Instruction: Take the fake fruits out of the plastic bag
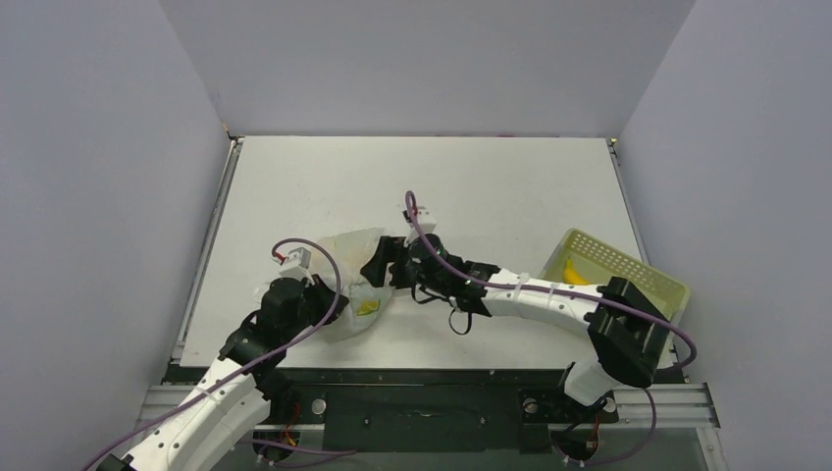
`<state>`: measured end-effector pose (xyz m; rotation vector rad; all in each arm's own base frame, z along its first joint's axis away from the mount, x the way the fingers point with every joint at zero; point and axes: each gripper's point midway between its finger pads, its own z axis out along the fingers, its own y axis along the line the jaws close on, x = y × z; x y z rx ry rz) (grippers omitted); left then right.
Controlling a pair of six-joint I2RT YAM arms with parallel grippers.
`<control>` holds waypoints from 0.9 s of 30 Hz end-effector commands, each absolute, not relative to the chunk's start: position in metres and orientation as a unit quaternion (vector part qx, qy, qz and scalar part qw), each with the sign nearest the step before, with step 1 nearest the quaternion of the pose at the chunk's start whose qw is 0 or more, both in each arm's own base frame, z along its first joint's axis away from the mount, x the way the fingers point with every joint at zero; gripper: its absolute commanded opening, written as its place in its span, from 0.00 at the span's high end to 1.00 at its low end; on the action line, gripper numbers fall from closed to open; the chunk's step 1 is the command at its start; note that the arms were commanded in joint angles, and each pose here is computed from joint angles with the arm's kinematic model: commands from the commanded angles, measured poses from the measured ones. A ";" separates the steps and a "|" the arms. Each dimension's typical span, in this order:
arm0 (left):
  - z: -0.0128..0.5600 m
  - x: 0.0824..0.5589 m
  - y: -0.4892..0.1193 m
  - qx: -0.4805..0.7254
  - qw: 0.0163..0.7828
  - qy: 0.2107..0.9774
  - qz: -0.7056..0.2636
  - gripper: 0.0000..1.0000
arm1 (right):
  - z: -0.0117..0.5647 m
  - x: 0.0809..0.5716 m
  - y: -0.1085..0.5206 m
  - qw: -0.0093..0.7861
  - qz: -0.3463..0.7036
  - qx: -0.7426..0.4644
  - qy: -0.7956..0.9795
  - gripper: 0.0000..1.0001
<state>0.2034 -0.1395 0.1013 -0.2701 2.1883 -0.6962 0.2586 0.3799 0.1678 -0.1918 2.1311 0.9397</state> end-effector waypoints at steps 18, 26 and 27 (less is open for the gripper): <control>0.104 0.188 -0.155 -0.140 0.364 0.856 -0.339 1.00 | 0.159 0.254 0.438 0.418 0.316 -0.016 0.851 0.47; 0.110 0.187 -0.154 -0.138 0.364 0.857 -0.337 1.00 | 0.147 0.246 0.442 0.445 0.234 -0.070 0.861 0.46; 0.111 0.187 -0.154 -0.137 0.363 0.858 -0.335 1.00 | 0.144 0.245 0.447 0.444 0.228 -0.080 0.863 0.46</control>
